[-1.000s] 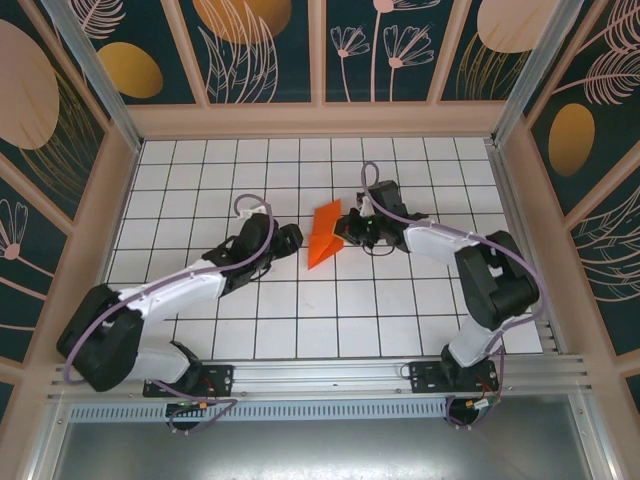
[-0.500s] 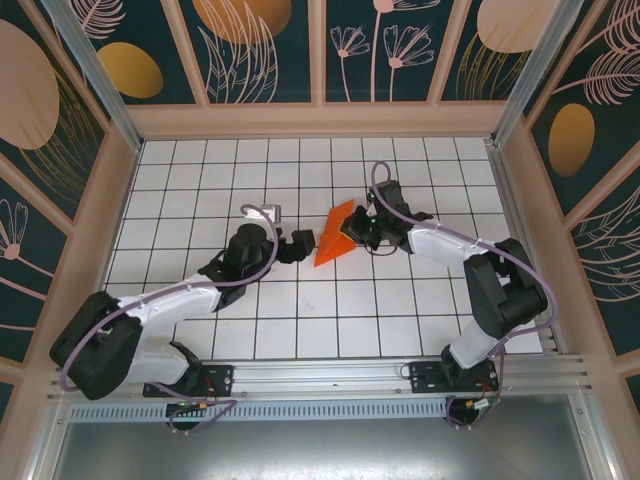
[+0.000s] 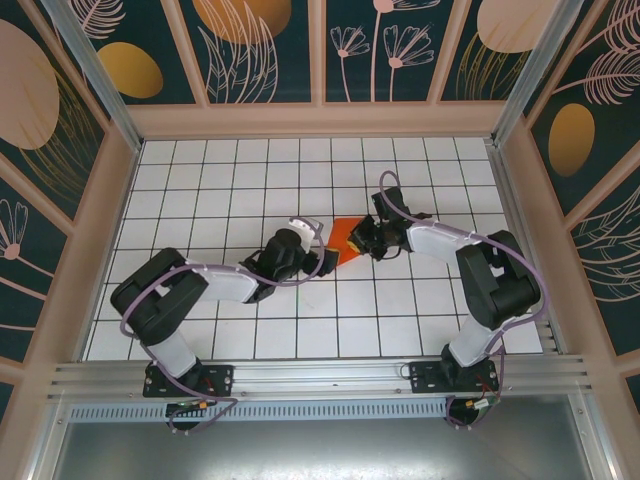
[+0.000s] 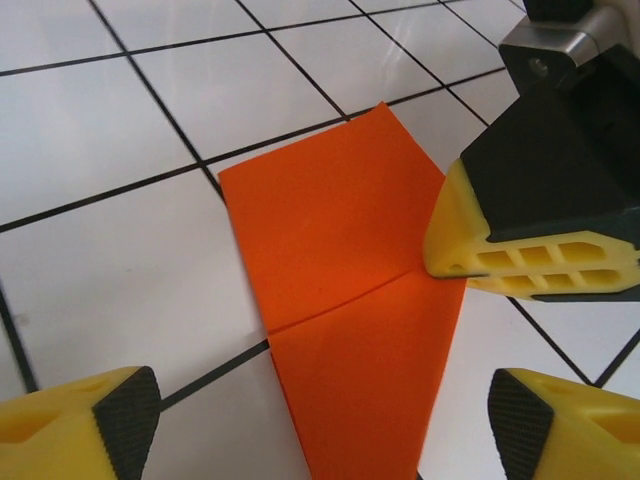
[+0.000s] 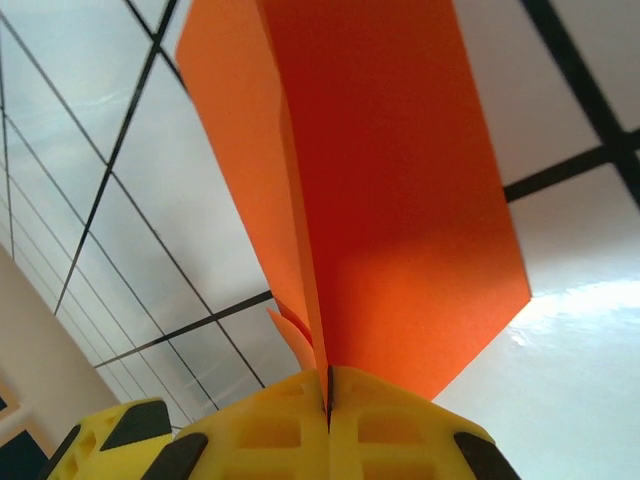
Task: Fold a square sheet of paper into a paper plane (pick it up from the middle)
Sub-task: Fourth fold the wing at the center of the table.
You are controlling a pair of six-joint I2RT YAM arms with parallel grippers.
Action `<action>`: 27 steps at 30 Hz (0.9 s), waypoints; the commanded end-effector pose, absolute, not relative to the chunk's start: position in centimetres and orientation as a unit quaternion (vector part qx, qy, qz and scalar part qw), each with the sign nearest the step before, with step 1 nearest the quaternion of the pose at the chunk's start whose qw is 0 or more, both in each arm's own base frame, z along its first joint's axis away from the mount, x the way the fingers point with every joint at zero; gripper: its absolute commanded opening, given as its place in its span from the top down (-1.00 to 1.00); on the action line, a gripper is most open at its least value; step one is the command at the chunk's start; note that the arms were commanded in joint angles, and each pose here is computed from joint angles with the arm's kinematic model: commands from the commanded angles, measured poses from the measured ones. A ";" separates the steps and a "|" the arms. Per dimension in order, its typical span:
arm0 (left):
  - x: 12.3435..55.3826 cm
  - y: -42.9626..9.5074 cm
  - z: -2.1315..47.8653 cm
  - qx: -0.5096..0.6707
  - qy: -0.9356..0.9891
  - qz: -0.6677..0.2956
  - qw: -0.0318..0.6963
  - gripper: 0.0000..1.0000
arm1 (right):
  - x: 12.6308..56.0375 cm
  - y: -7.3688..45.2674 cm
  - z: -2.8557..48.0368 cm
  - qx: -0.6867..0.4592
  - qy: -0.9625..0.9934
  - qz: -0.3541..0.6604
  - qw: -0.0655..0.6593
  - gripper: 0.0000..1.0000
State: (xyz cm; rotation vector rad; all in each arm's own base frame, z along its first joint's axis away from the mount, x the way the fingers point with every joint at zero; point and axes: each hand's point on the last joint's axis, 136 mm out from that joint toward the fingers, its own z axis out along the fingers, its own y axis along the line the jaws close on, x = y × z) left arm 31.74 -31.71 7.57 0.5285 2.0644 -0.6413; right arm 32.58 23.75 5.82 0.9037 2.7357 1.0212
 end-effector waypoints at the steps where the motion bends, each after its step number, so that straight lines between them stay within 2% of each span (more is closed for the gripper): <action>1: 32.2 -33.6 8.2 0.251 0.806 -0.267 0.465 -0.67 | 31.9 23.1 4.8 0.321 0.894 0.312 0.012 1.00; 19: 30.8 -36.6 5.3 0.335 0.784 -0.288 0.435 -0.41 | 32.1 23.0 5.0 0.335 0.892 0.304 -0.013 1.00; 27: 31.1 -37.3 4.4 0.347 0.789 -0.281 0.423 -0.03 | 32.1 23.6 5.1 0.324 0.895 0.306 -0.021 1.00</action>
